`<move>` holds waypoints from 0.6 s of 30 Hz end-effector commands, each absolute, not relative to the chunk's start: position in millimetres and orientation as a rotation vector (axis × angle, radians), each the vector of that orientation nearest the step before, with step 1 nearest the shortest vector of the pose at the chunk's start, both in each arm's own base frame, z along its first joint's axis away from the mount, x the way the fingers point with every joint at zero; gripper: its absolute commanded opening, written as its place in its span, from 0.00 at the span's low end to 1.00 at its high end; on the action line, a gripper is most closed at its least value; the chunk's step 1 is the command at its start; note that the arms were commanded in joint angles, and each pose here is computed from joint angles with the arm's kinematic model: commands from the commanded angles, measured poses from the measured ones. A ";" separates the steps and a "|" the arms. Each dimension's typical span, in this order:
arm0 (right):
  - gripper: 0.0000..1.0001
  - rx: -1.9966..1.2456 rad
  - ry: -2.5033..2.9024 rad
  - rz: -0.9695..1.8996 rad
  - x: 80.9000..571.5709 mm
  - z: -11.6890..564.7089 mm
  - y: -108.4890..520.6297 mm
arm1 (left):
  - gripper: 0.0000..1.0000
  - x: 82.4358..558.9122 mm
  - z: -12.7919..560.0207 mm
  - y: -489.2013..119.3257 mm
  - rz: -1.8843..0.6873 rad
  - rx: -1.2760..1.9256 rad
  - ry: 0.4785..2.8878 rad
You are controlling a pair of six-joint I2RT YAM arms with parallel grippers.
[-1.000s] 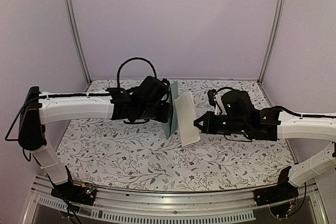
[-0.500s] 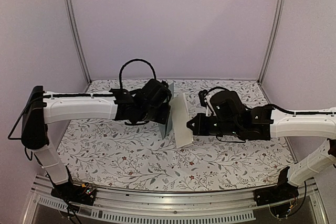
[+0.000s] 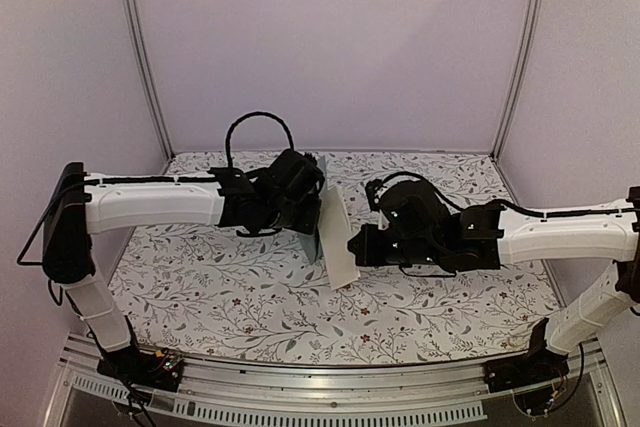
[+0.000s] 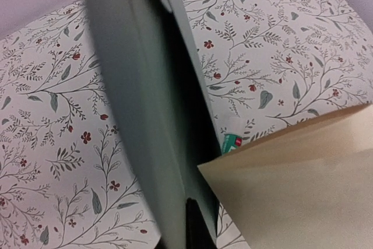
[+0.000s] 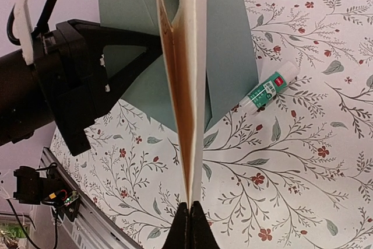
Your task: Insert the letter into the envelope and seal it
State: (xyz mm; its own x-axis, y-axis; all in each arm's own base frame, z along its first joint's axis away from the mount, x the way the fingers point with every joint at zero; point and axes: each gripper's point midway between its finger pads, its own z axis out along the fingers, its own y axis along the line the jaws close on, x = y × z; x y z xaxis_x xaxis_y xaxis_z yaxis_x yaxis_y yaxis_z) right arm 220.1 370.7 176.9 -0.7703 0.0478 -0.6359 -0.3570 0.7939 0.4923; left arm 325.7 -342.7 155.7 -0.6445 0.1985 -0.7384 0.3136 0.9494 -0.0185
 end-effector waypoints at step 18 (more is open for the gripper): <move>0.00 -0.083 2.293 0.538 265.5 176.4 392.4 | 0.00 330.1 148.1 -347.7 -0.196 0.364 2.322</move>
State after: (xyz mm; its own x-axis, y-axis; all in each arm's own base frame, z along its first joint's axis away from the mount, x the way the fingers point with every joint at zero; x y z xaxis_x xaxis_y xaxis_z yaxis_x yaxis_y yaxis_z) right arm 259.7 386.3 169.3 -0.7340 0.0706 -0.6754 -0.2348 0.9069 0.3500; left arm 329.6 -343.6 152.4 -0.6499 0.1975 -0.7339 0.3092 0.9508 -0.0180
